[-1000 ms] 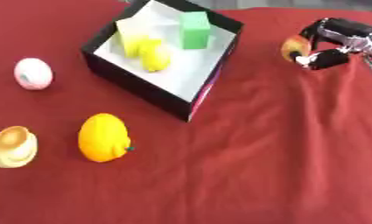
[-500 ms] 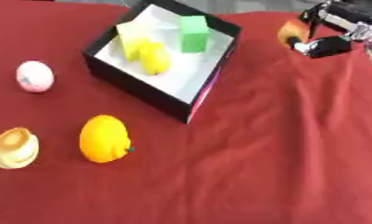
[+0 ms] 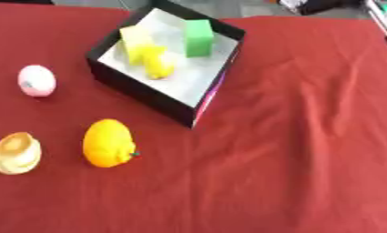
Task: Pick up objects on the table and place them in the box.
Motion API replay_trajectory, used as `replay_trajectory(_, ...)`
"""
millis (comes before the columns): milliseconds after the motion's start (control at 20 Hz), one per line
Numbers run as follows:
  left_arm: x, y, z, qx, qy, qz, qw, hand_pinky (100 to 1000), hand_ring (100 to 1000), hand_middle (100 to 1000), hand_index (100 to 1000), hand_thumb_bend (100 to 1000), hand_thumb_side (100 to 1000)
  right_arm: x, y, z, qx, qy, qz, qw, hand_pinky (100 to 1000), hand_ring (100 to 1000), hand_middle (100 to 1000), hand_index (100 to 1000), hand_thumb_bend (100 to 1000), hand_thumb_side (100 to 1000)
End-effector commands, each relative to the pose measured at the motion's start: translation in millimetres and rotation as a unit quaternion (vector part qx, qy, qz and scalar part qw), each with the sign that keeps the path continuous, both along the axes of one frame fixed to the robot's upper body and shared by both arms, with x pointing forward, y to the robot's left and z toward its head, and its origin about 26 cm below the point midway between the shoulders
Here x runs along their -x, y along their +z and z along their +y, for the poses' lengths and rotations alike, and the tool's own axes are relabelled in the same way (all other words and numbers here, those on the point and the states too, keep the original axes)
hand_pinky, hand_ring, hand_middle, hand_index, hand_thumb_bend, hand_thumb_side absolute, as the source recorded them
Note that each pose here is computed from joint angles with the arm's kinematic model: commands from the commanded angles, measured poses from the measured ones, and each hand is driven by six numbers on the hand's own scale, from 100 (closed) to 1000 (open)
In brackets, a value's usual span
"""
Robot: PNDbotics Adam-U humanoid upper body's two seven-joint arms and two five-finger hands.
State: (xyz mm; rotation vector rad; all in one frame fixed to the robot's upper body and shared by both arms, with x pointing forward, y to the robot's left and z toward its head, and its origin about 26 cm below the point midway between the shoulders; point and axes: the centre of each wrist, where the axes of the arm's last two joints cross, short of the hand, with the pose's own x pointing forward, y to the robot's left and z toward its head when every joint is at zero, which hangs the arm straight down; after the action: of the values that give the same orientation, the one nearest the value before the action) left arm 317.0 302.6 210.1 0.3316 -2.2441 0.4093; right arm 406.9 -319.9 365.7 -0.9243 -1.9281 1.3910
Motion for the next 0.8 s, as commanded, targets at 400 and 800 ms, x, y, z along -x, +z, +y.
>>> replay_trajectory(400,10.9,26.2,0.7,0.047,0.095,-0.093,0.99,717,802,764,760,358,499,-41.9,-9.6,81.2,0.042,0.045,0.002,0.998,726,539,528,728,121,453)
replay_trajectory(800,14.7,31.8,-8.1,0.044,0.081,-0.109,0.99,714,787,744,754,351,502,-66.1,-56.4,94.5,0.103,0.042,0.041,0.993,748,580,568,757,164,551)
